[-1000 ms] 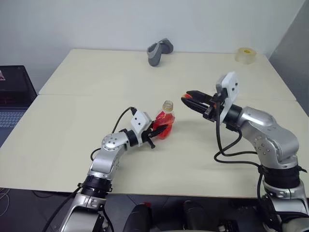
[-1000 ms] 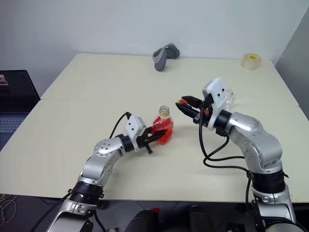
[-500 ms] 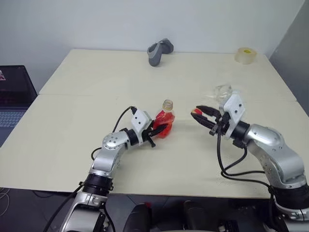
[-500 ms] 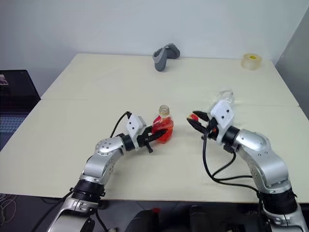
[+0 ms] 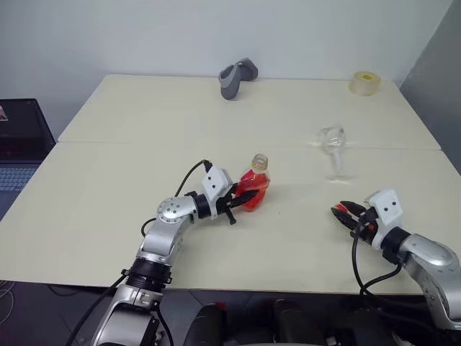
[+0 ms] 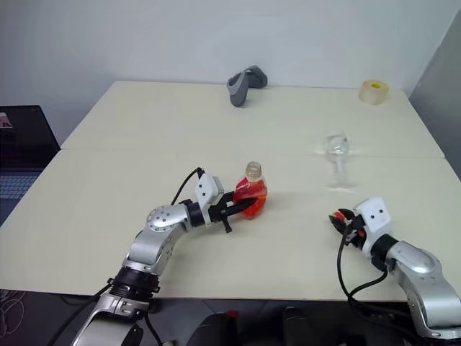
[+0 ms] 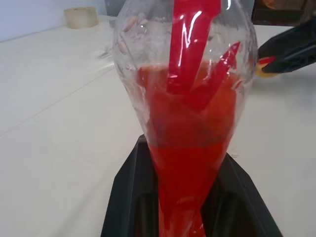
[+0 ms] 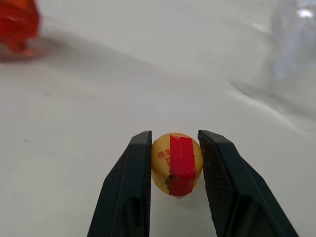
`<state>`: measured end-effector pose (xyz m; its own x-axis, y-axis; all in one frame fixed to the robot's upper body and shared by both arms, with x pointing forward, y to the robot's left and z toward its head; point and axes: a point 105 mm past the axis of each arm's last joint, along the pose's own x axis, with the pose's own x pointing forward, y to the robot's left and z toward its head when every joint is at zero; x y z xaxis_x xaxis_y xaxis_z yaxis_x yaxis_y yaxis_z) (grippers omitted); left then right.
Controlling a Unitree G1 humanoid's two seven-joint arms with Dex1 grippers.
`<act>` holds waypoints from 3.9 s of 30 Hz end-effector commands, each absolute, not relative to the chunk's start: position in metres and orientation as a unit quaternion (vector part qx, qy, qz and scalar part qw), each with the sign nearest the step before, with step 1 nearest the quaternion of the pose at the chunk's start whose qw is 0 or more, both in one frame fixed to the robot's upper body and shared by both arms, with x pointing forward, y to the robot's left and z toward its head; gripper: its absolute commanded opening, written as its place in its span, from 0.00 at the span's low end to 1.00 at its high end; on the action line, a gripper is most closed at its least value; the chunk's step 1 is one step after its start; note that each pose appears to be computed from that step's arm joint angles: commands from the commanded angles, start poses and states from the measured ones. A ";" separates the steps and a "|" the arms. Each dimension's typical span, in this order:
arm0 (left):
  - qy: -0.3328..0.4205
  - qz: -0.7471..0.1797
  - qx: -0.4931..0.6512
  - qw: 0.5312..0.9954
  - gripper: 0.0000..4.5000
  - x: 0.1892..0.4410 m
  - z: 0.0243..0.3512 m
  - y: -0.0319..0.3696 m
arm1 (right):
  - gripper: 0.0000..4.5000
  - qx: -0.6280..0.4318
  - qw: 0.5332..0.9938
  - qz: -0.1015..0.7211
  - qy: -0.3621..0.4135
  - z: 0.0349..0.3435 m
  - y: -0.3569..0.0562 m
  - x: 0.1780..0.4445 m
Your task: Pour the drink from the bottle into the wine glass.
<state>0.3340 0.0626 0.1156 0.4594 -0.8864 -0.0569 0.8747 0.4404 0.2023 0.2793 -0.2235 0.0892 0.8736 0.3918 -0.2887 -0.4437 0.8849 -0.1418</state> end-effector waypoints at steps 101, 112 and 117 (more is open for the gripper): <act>0.004 -0.424 0.110 0.899 1.00 0.335 0.131 0.118 | 1.00 -0.141 0.953 0.261 0.057 0.246 -0.198 0.379; 0.040 -0.583 0.157 0.796 1.00 0.317 0.134 0.086 | 1.00 -0.159 0.937 0.211 0.229 0.206 -0.230 0.428; 0.027 -0.600 0.168 0.781 1.00 0.318 0.136 0.076 | 1.00 -0.166 0.936 0.153 0.272 0.187 -0.247 0.444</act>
<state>0.3206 0.0810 0.1307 0.3020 -0.9188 -0.2543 0.9458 0.2554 0.2006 0.4401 -0.2377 0.1780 0.7802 0.2365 -0.5791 -0.4062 0.8956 -0.1815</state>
